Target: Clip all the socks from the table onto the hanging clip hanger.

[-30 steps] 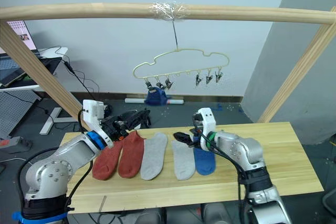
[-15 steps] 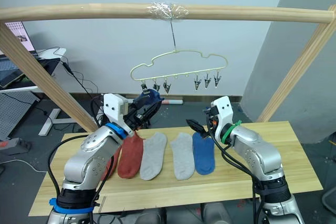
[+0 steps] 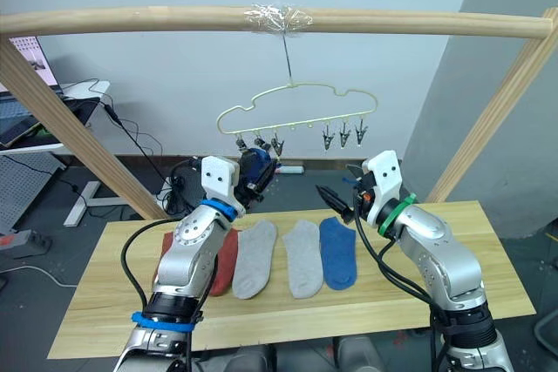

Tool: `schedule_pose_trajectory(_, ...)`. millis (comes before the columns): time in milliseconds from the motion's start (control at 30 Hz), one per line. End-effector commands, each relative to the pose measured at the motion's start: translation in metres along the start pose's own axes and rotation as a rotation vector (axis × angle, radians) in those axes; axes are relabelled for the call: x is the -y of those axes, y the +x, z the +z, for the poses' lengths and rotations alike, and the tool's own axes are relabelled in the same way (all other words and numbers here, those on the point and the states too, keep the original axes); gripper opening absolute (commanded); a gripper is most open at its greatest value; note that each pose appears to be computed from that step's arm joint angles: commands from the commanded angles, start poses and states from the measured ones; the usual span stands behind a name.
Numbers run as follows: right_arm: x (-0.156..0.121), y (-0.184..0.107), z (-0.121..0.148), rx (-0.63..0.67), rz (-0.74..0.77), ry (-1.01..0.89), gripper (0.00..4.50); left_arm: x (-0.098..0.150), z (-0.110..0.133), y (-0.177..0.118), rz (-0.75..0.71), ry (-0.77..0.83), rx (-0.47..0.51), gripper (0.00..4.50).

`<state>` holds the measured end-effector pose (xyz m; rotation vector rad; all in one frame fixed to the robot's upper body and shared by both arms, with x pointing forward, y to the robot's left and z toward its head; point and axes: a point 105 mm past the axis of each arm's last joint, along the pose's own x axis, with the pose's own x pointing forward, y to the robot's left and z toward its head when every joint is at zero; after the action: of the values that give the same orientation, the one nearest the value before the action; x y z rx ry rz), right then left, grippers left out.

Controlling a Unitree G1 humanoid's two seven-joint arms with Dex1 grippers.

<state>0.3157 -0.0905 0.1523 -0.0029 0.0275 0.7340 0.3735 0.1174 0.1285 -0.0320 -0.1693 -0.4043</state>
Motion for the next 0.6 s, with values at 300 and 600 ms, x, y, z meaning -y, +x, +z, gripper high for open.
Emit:
schedule_pose_trajectory(300, -0.001, -0.007, 0.020, 0.065, -0.022, -0.048, 4.50, -0.013, 0.010, 0.014, 0.057, 0.070, 0.076, 2.69)
schedule_pose_trajectory(600, 0.000, -0.008, 0.022, 0.070, -0.032, -0.052, 4.50, -0.017, 0.014, 0.023, 0.076, 0.075, 0.105, 2.69)
